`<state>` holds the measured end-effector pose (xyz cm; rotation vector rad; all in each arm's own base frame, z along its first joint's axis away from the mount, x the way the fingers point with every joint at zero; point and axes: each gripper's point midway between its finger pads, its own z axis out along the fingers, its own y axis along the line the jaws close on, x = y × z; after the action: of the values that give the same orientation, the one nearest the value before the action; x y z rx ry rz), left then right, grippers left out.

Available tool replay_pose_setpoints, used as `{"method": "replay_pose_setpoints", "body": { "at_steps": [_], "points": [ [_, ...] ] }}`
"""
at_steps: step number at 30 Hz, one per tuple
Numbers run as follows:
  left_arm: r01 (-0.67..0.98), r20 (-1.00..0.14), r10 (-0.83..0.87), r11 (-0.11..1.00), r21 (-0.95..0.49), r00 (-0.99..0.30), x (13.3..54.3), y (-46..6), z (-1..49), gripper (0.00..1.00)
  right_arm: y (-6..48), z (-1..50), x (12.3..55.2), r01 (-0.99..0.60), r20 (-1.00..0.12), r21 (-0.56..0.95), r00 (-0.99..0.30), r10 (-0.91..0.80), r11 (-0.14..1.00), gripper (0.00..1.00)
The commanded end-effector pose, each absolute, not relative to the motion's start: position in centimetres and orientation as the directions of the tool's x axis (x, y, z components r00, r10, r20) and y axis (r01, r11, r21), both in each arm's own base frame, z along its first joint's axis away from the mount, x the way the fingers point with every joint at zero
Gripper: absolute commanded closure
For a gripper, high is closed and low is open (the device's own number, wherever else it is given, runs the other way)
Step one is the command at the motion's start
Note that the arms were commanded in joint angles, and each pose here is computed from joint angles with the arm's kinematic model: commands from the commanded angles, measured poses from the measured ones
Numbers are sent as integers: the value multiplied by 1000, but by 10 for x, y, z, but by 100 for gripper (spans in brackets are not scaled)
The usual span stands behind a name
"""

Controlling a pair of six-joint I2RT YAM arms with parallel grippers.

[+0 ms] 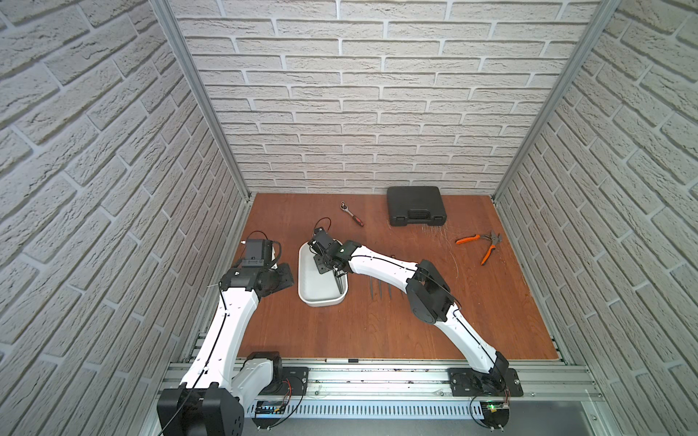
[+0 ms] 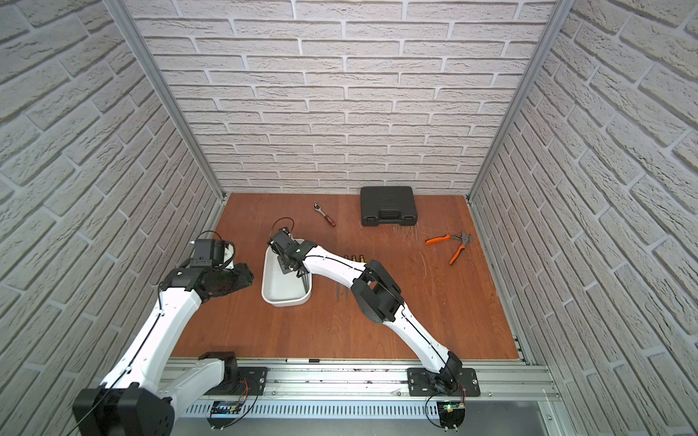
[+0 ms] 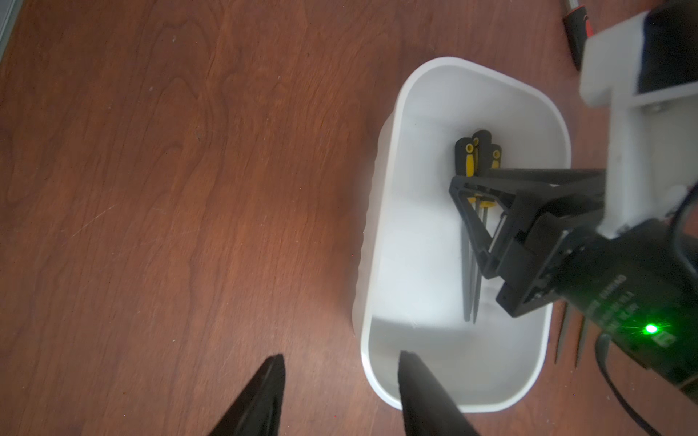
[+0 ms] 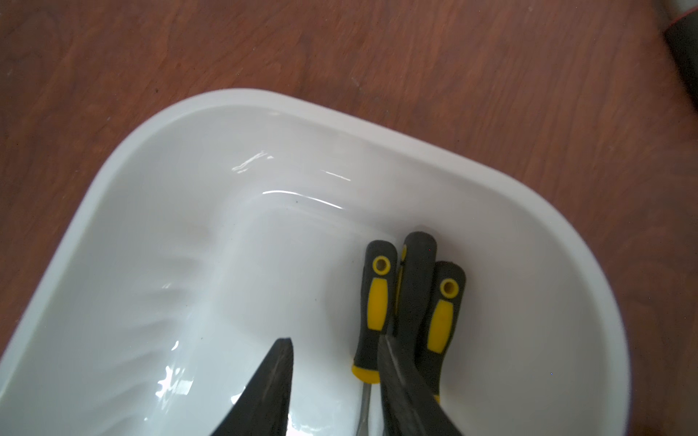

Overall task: Take the file tool out of the storage box
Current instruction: Place the file tool at the center of the board, then pick up the file tool from the storage box.

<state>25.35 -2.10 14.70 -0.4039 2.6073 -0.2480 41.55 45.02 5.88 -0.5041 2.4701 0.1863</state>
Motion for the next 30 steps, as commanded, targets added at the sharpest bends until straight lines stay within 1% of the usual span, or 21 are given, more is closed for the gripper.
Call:
{"method": "replay_pose_setpoints", "body": {
  "at_steps": [1,20,26,30],
  "points": [
    [-229,-461,-325,940,-252,-826,257,-21,154,45,448,63,421,-389,-603,-23,-730,-323,921,57],
    [-227,-467,-305,950,-216,-830,250,-16,157,45,445,35,427,-379,-557,-80,-750,-357,922,57],
    [-227,-468,-305,950,-216,-829,250,-16,158,45,454,26,419,-409,-534,-34,-764,-363,912,57],
    [-228,-468,-305,950,-215,-830,249,-16,157,45,465,29,414,-429,-540,3,-761,-359,903,57]
  ]
}}
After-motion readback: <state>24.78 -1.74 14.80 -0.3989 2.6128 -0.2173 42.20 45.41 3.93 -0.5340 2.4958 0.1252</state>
